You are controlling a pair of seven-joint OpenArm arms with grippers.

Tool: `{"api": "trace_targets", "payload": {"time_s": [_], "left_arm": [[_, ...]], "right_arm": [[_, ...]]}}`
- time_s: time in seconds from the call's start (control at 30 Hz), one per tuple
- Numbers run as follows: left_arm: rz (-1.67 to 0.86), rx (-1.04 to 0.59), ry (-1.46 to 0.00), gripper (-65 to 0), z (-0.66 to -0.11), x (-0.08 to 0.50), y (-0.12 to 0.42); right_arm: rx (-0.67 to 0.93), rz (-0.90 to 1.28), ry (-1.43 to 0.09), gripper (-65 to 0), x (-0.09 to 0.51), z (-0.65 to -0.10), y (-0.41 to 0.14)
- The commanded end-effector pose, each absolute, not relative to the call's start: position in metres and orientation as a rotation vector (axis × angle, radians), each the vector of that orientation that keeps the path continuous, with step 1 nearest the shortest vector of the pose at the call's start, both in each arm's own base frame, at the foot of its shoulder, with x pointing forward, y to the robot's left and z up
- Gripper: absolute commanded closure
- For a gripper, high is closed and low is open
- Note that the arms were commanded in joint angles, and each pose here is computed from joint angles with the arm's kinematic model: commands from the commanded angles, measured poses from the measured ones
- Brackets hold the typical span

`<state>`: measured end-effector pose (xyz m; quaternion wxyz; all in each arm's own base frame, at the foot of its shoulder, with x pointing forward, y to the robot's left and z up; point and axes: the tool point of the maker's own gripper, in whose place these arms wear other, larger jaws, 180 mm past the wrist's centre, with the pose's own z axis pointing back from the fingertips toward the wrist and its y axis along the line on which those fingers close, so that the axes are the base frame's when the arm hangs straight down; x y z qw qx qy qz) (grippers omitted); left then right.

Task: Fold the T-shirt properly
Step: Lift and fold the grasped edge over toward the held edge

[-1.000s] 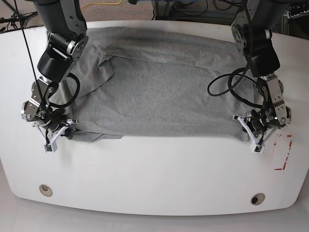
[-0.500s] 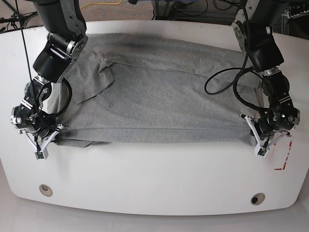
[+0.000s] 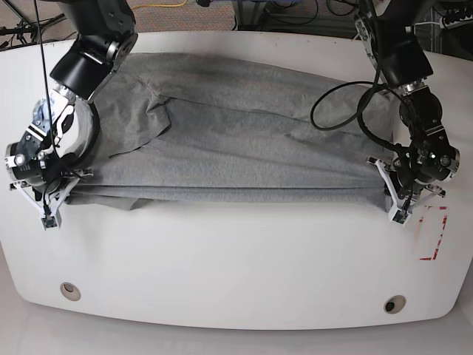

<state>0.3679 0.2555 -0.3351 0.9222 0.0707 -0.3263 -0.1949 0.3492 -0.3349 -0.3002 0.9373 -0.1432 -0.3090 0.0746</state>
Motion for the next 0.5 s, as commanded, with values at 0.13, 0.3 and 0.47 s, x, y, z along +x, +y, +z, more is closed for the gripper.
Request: {"api": "trace_targets", "payload": {"time_s": [0.13,0.3,0.47], "left_arm": [[-0.388,0.214,-0.683,0.0,-0.32,0.371,0.276],[-0.388,0.219,-0.688,0.0,-0.318,0.371,0.277],[-0.394,0.242,-0.67,0.0,-0.319,0.367,0.285]], "right_arm": [[-0.463,0.146,-0.568,0.0,0.305,-0.275,-0.354],[-0.491,0.156,-0.525,0.0,0.28,-0.28,-0.345],[-0.492,0.17,-0.483,0.0,0.26,-0.291,-0.34]]}}
